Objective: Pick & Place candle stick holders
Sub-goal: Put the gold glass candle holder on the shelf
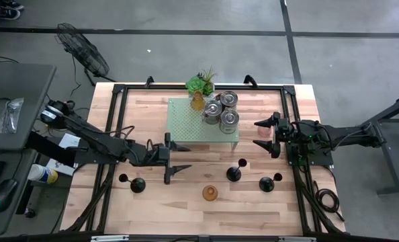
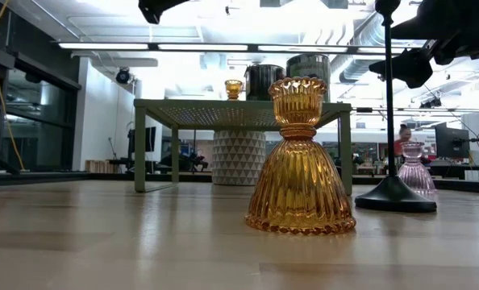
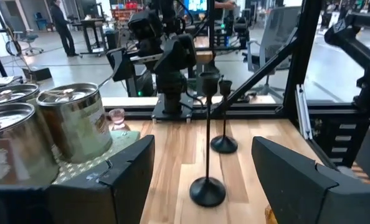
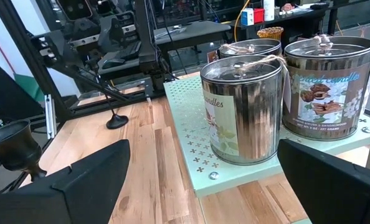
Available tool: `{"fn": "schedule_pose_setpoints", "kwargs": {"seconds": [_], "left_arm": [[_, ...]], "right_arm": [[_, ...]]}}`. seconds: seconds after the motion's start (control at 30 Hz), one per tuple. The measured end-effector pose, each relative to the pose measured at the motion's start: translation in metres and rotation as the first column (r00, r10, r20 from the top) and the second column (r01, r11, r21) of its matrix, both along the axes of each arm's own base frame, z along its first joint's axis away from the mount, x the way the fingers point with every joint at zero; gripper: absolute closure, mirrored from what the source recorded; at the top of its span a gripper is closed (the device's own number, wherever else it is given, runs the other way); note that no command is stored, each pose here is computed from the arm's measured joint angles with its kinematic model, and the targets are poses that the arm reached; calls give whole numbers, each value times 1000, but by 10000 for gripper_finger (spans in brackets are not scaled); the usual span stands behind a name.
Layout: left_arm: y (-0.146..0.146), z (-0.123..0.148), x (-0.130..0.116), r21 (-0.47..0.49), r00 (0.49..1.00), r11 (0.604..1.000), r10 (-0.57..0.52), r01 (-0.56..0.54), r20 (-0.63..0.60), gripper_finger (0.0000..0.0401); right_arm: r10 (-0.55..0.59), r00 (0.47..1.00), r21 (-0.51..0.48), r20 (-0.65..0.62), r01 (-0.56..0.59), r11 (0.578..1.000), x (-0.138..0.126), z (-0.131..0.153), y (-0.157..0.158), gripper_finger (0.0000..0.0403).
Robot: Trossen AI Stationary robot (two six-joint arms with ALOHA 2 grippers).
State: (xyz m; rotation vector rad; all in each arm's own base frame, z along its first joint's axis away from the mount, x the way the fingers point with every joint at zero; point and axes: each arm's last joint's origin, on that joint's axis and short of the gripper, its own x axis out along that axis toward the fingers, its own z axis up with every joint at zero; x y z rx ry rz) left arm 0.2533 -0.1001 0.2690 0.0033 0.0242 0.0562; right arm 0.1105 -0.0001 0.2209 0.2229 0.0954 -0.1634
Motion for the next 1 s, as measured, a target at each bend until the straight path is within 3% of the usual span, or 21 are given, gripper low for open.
{"fn": "schedule_pose_setpoints", "kwargs": {"seconds": [0.37,0.6,1.0], "left_arm": [[-15,-32,33,13,1000,1000,3,-2,-26,139],[-31,-42,64,60,993,996,-63,69,-101,139],[-53,-92,70,-10,944,985,-167,172,-285,139]], "right_arm": [[0,1000,0,-1,0,1000,0,0,0,3],[0,1000,0,-2,0,1000,0,0,0,3],[0,1000,0,-4,0,1000,0,0,0,3]]}}
